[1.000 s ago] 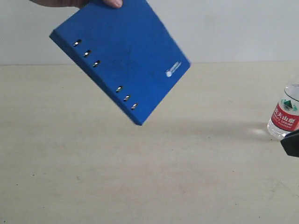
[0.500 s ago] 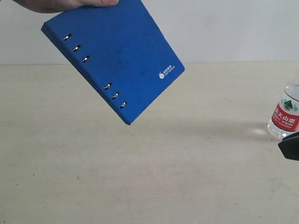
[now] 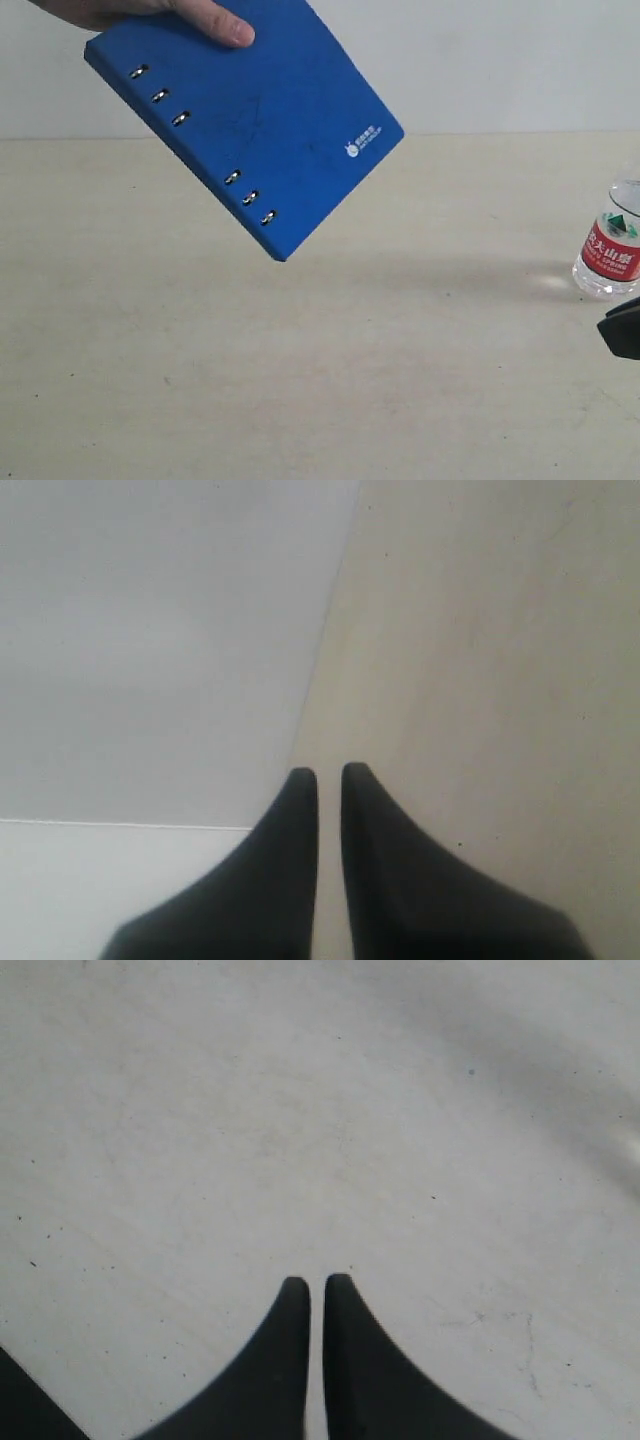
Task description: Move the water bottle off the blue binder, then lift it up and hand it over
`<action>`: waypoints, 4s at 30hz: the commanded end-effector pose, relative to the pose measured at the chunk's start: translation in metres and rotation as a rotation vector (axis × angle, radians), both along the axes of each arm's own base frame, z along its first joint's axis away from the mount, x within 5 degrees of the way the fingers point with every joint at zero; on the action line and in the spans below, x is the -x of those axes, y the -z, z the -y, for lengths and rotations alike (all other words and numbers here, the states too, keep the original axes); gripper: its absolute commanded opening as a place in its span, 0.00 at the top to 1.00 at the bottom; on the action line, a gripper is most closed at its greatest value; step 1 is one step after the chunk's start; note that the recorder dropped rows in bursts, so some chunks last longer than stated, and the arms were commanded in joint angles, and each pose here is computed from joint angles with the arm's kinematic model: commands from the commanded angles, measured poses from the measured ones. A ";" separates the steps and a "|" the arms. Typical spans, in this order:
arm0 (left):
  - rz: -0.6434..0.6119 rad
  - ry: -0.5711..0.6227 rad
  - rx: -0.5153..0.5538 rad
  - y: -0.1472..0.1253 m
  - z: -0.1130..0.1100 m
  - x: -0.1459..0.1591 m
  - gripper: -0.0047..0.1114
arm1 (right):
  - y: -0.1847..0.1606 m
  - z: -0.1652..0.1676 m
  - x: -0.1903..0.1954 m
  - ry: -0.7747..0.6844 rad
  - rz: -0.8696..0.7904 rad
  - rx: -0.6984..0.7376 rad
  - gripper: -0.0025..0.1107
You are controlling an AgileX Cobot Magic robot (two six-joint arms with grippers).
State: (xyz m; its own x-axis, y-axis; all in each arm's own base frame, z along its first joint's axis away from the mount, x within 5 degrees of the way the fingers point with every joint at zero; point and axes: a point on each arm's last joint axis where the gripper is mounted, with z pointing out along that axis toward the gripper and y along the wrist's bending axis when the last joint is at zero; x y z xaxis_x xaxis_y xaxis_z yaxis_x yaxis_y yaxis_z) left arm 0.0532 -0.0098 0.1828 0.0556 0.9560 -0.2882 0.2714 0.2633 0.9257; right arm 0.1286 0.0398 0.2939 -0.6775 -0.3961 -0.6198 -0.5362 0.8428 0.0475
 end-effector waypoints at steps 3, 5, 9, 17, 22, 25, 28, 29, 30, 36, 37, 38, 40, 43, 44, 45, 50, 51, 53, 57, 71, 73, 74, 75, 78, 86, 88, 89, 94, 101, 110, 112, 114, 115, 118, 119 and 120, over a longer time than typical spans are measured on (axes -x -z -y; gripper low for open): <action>0.014 -0.007 -0.007 -0.001 -0.001 0.000 0.91 | 0.000 0.000 0.001 -0.007 0.004 -0.002 0.98; 0.014 -0.007 -0.007 -0.001 -0.001 0.000 0.91 | 0.000 0.000 0.001 -0.007 0.004 -0.002 0.98; -0.222 -0.067 0.433 0.010 0.007 0.005 0.91 | 0.000 0.000 0.001 -0.008 0.002 -0.001 0.98; -0.201 -0.234 1.296 -0.004 0.008 0.000 0.91 | 0.000 0.000 0.001 -0.007 0.004 -0.002 0.98; -0.207 -0.256 1.374 -0.004 0.007 0.000 0.91 | -0.003 0.001 -0.004 0.019 0.069 -0.005 0.98; -0.170 -0.262 1.281 -0.004 0.004 -0.001 0.91 | -0.012 0.004 -0.016 0.083 0.217 -0.013 0.98; -0.125 -0.272 1.131 -0.003 0.000 -0.001 0.91 | -0.030 0.010 -0.031 0.202 0.456 -0.044 0.98; -0.118 -0.274 1.104 -0.003 -0.001 -0.001 0.91 | -0.037 0.013 -0.035 0.253 0.531 -0.068 0.98; -0.117 -0.275 1.099 -0.003 -0.001 -0.001 0.91 | -0.045 0.016 -0.039 0.321 0.618 -0.111 0.98; -0.117 -0.274 1.097 -0.003 -0.001 -0.001 0.91 | -0.068 0.026 -0.044 0.484 0.837 -0.250 0.98; -0.117 -0.274 1.097 -0.003 -0.001 -0.001 0.91 | -0.067 0.026 -0.044 0.481 0.827 -0.249 0.98; -0.117 -0.274 1.097 -0.003 -0.001 -0.001 0.91 | -0.066 0.025 -0.044 0.479 0.823 -0.248 0.98; -0.117 -0.274 1.097 -0.003 -0.001 -0.001 0.91 | -0.066 0.025 -0.044 0.479 0.821 -0.248 0.98; -0.117 -0.274 1.097 -0.003 -0.001 -0.001 0.91 | -0.066 0.025 -0.044 0.477 0.816 -0.247 0.98; -0.117 -0.274 1.097 -0.003 -0.001 -0.001 0.91 | -0.065 0.025 -0.044 0.477 0.813 -0.246 0.98; -0.117 -0.274 1.097 -0.003 -0.001 -0.001 0.91 | -0.065 0.025 -0.044 0.476 0.810 -0.246 0.98; -0.117 -0.274 1.097 -0.003 -0.001 -0.001 0.91 | -0.067 0.025 -0.041 0.450 0.840 -0.201 0.98; -0.117 -0.274 1.097 -0.003 -0.001 -0.001 0.91 | -0.069 0.026 -0.033 0.409 0.852 -0.142 0.98; -0.117 -0.274 1.097 -0.003 -0.001 -0.001 0.91 | -0.063 0.031 0.002 0.315 0.774 0.034 0.98; -0.117 -0.274 1.097 -0.003 -0.001 -0.001 0.91 | -0.028 0.038 0.058 0.400 0.876 0.063 0.98; -0.117 -0.274 1.097 -0.003 -0.001 -0.001 0.91 | 0.111 0.038 0.074 0.597 0.623 -0.192 0.98; -0.117 -0.274 1.097 -0.003 -0.001 -0.001 0.91 | 0.112 0.040 0.074 0.611 0.628 -0.173 0.98; -0.117 -0.274 1.097 -0.003 -0.001 -0.001 0.91 | 0.112 0.042 0.074 0.630 0.630 -0.166 0.98; -0.117 -0.274 1.097 -0.003 -0.001 -0.001 0.91 | 0.112 0.043 0.074 0.654 0.629 -0.170 0.98; -0.117 -0.274 1.097 -0.003 -0.001 -0.001 0.91 | 0.112 0.045 0.074 0.684 0.627 -0.186 0.98; -0.115 -0.274 1.097 -0.003 -0.001 -0.001 0.91 | 0.112 0.045 0.074 0.639 0.644 -0.118 0.98; -0.115 -0.274 1.097 -0.003 -0.001 -0.001 0.91 | 0.111 0.045 0.074 0.639 0.646 -0.119 0.98; -0.115 -0.274 1.097 -0.003 -0.001 -0.001 0.91 | 0.111 0.045 0.074 0.639 0.646 -0.119 0.98; -0.115 -0.274 1.097 -0.003 -0.001 -0.001 0.91 | 0.112 0.044 0.074 0.651 0.635 -0.150 0.98; -0.115 -0.274 1.097 -0.003 -0.001 -0.001 0.91 | 0.112 0.044 0.075 0.665 0.619 -0.176 0.98; -0.115 -0.274 1.097 -0.003 -0.001 -0.001 0.91 | 0.112 0.044 0.074 0.665 0.626 -0.180 0.98; -0.115 -0.274 1.097 -0.003 -0.001 -0.001 0.91 | 0.112 0.044 0.074 0.665 0.627 -0.180 0.98; -0.115 -0.274 1.097 -0.003 -0.001 -0.001 0.91 | 0.112 0.044 0.074 0.665 0.627 -0.180 0.98; -0.115 -0.274 1.097 -0.003 -0.001 -0.001 0.91 | 0.112 0.044 0.074 0.665 0.627 -0.180 0.98; -0.101 -0.367 1.204 -0.002 -0.005 -0.001 0.91 | 0.112 0.044 0.074 0.665 0.627 -0.180 0.98; -0.080 -0.409 1.261 -0.002 -0.007 -0.001 0.91 | 0.112 0.044 0.074 0.667 0.626 -0.187 0.98; -0.059 -0.441 1.287 -0.002 -0.008 -0.001 0.91 | 0.112 0.044 0.074 0.668 0.625 -0.191 0.98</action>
